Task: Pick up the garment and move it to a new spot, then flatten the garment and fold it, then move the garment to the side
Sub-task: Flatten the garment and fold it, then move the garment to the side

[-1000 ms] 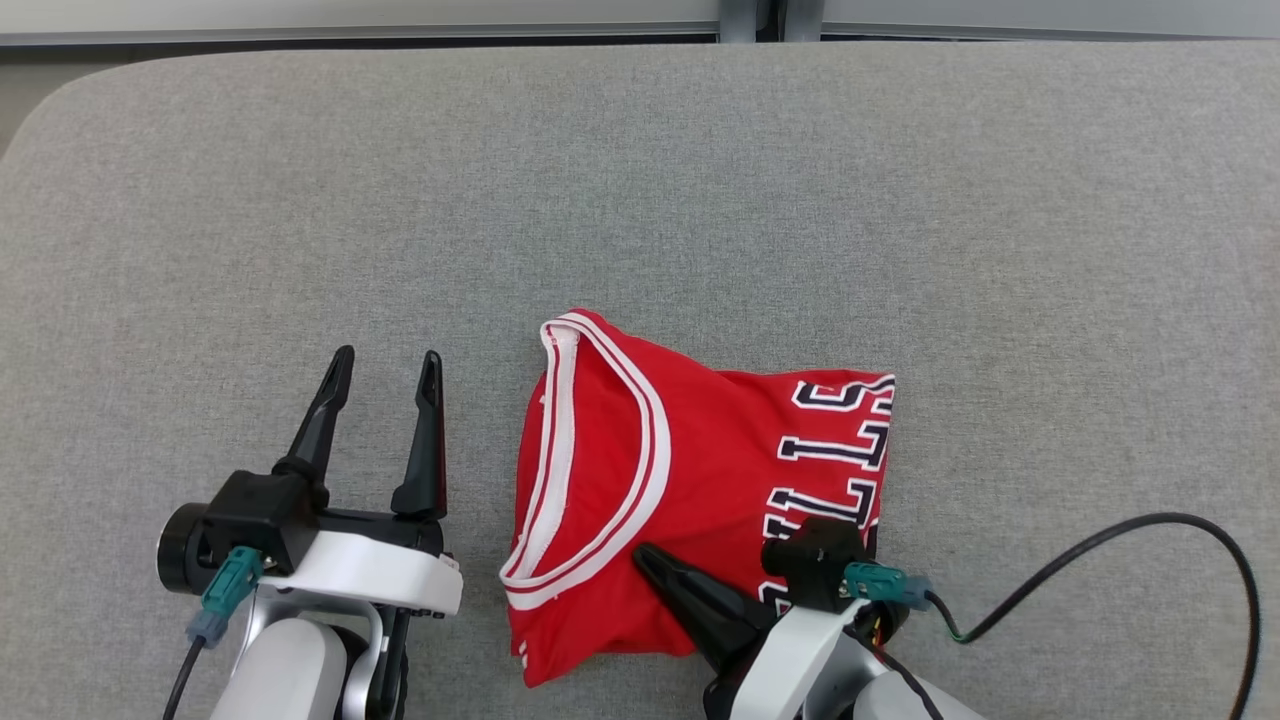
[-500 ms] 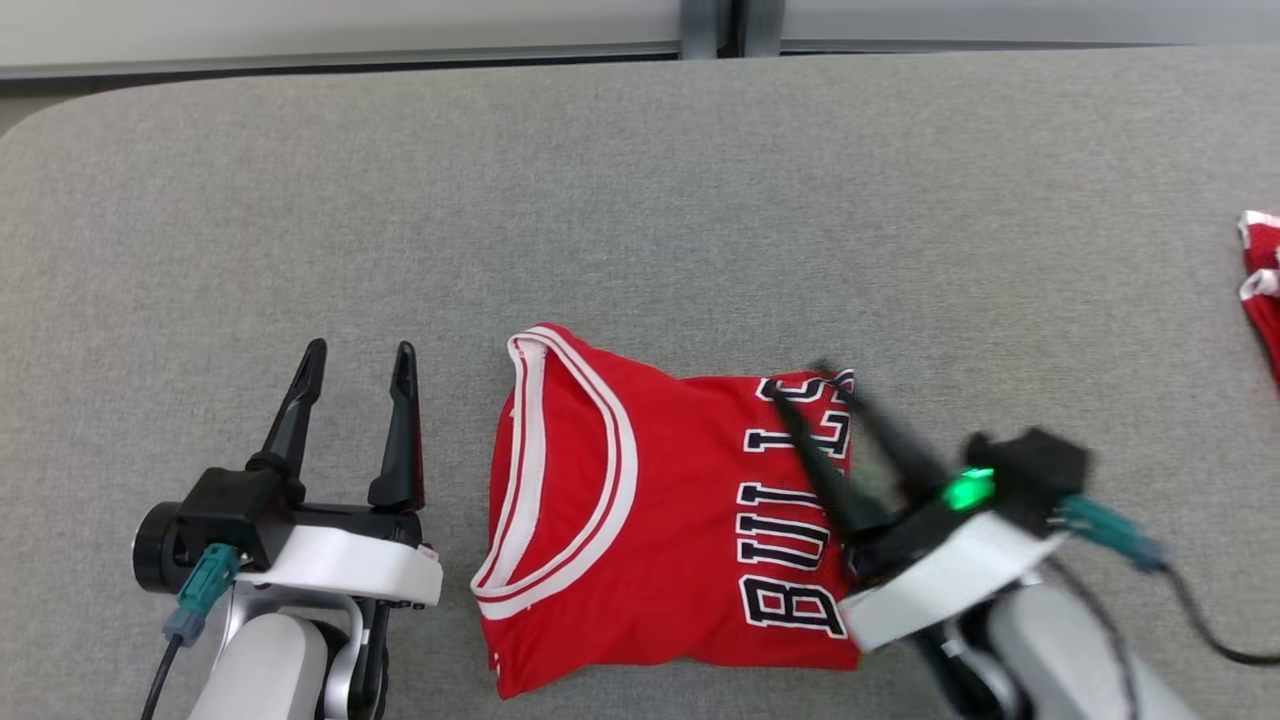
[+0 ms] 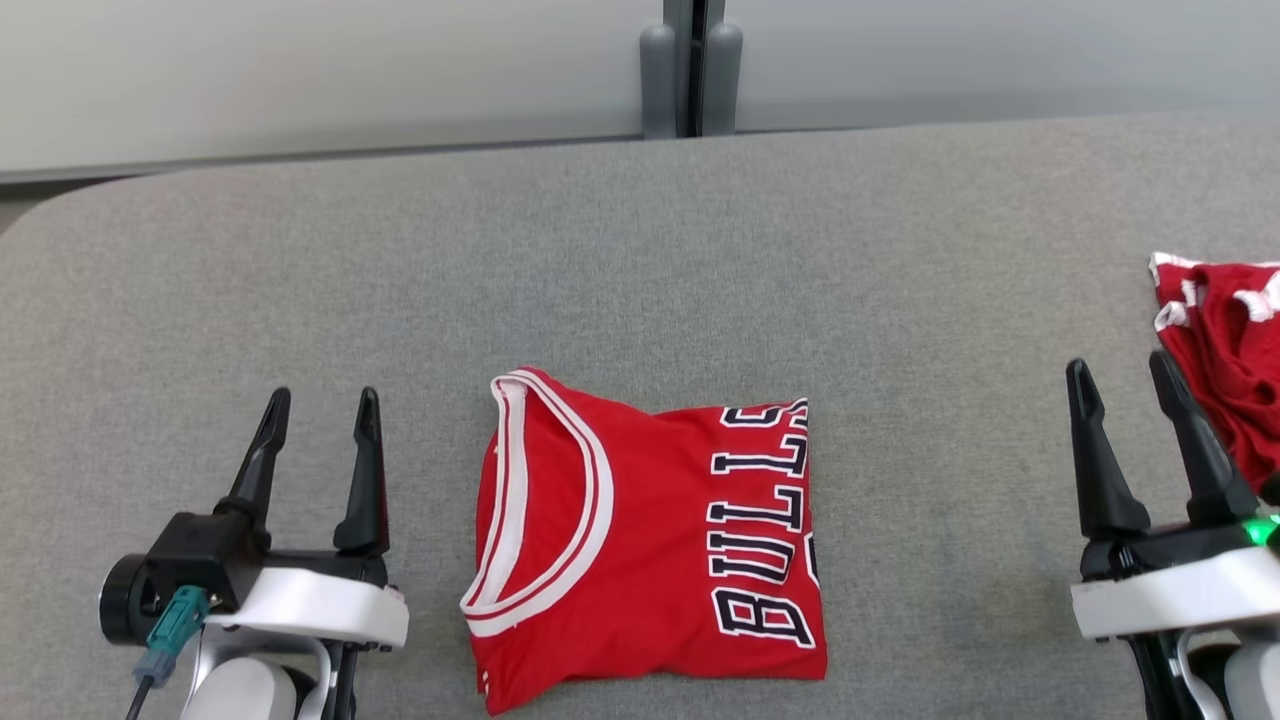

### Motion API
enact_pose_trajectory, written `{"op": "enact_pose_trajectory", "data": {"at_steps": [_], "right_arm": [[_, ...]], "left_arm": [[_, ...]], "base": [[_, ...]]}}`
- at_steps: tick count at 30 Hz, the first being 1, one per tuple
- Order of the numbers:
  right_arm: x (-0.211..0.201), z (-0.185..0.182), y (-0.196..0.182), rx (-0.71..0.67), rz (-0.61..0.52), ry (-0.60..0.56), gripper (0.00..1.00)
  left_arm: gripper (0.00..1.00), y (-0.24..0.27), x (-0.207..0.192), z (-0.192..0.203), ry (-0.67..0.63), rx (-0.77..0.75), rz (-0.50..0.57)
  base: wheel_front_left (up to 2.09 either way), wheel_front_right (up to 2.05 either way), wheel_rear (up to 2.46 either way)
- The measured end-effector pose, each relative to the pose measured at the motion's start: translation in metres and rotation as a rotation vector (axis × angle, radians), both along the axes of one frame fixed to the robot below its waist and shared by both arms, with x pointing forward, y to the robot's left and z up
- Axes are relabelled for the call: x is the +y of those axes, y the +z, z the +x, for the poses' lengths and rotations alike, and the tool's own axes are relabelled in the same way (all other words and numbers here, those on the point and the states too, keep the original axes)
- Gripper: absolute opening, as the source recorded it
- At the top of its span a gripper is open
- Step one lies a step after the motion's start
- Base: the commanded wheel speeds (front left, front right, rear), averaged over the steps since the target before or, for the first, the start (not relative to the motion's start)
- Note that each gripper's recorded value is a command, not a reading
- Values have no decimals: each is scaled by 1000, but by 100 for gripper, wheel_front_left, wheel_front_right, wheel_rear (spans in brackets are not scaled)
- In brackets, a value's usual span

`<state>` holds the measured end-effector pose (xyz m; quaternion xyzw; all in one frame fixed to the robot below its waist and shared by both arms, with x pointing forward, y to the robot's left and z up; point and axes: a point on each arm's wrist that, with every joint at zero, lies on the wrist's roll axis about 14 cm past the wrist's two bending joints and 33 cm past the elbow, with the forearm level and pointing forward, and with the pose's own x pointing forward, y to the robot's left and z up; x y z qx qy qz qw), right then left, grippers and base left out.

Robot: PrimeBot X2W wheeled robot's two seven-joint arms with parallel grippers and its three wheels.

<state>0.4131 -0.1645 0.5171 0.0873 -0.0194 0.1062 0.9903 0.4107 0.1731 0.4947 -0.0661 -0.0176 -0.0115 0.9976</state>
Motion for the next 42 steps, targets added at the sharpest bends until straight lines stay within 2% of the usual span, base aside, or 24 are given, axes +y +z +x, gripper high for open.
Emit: {"op": "enact_pose_trajectory", "data": {"at_steps": [11,18,26,42], "right_arm": [[-11,-40,7,15,-12,-42,100],[-16,-62,0,72,-31,-60,100],[-14,-67,-2,97,-73,-48,100],[-13,-64,-1,103,-69,-48,100]], "left_arm": [[100,1,7,-31,-1,17,22],[100,4,10,-45,1,15,33],[100,1,11,-48,-1,32,41],[100,-3,13,-46,8,41,43]], "base": [[0,0,0],[0,0,0],[0,0,0],[0,0,0]]}}
